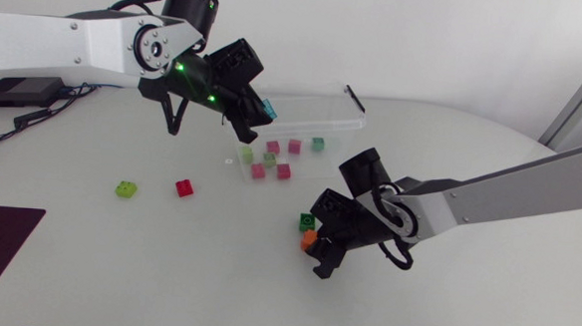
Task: Pick up the duplo bricks and place them in the container
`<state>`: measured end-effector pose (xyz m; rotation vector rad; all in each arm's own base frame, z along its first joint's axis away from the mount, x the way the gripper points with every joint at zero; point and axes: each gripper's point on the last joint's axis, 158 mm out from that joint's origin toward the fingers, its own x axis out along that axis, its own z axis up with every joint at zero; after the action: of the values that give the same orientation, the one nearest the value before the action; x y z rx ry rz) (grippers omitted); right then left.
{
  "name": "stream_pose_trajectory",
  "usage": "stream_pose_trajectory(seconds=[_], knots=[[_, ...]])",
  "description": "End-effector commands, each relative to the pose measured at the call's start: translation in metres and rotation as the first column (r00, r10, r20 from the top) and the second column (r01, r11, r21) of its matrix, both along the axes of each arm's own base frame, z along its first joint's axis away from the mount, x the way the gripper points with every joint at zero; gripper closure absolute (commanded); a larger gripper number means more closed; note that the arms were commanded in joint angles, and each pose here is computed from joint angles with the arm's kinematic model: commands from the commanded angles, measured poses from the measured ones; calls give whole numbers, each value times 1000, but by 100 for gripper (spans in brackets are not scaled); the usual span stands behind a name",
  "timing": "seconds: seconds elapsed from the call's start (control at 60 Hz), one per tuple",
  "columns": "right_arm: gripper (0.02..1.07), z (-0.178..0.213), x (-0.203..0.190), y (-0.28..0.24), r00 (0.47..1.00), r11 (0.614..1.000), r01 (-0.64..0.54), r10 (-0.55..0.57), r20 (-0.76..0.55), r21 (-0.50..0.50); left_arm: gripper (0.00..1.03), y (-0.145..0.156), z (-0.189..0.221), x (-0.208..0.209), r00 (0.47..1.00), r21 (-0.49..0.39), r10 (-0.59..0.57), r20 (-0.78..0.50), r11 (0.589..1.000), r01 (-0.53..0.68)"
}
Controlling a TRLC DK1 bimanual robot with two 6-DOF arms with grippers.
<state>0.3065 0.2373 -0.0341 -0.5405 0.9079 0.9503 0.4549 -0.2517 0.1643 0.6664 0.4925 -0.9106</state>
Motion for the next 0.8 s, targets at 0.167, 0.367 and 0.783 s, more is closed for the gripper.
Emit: stream_pose_trajectory(seconds=[0.167, 0.367, 0.783], knots=[[80, 12, -7, -3, 1000, 1000, -16, 16, 20, 3, 83, 3, 5, 51, 994, -57, 100, 30, 993, -99], [81, 45, -4, -10, 998, 1000, 2, -4, 70, 31, 81, 6, -6, 76, 990, -54, 136, 31, 989, -134], [81, 149, 44, -31, 969, 990, 78, -103, 225, 120, 5, 56, 0, 96, 968, -41, 246, 48, 969, -244]])
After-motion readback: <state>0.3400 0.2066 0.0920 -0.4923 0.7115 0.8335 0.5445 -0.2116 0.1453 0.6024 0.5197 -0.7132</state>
